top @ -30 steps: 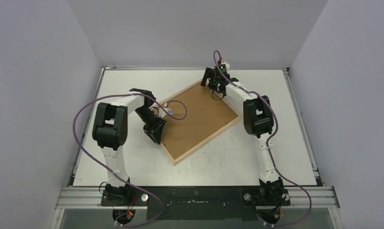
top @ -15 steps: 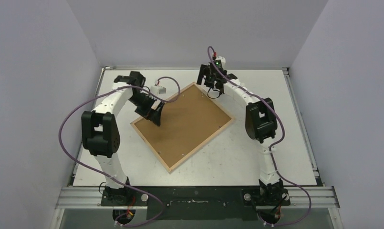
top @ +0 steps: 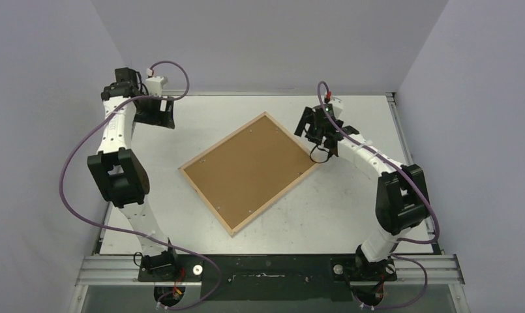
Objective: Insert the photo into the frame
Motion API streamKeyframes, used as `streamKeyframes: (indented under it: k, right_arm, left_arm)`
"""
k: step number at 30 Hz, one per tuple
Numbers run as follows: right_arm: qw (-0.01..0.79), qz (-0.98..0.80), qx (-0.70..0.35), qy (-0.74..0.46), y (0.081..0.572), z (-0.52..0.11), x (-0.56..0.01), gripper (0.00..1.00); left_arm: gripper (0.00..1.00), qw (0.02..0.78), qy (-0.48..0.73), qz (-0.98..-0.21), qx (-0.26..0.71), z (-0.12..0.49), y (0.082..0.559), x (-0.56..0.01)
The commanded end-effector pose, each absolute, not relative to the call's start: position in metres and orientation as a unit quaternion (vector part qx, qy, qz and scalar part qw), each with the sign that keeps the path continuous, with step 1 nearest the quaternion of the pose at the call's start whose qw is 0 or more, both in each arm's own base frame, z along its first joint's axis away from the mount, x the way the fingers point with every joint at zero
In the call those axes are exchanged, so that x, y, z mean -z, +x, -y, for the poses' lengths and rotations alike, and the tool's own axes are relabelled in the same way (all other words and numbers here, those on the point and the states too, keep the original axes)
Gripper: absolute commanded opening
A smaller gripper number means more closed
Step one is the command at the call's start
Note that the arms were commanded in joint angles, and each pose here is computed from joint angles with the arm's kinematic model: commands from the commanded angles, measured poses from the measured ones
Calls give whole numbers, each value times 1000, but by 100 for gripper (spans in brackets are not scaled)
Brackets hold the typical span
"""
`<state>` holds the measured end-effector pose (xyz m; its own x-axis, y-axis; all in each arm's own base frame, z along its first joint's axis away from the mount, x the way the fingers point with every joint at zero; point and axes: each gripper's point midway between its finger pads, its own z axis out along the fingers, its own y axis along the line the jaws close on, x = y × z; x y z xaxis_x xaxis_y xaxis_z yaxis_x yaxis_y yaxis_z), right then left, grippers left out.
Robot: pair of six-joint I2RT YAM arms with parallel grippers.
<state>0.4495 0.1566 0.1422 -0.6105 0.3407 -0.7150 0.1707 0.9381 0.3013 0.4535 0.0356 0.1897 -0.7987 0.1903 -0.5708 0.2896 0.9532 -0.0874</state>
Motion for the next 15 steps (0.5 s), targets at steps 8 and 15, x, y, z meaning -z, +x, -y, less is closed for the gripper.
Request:
streamKeyframes:
  k: [8, 15]
  right_arm:
    - [324, -906, -191, 195, 348, -188, -89, 90]
    - [298, -904, -227, 207, 337, -206, -76, 90]
  left_arm:
    - [45, 204, 137, -964, 103, -24, 437, -85]
    - [42, 213, 130, -967, 54, -33, 457, -59]
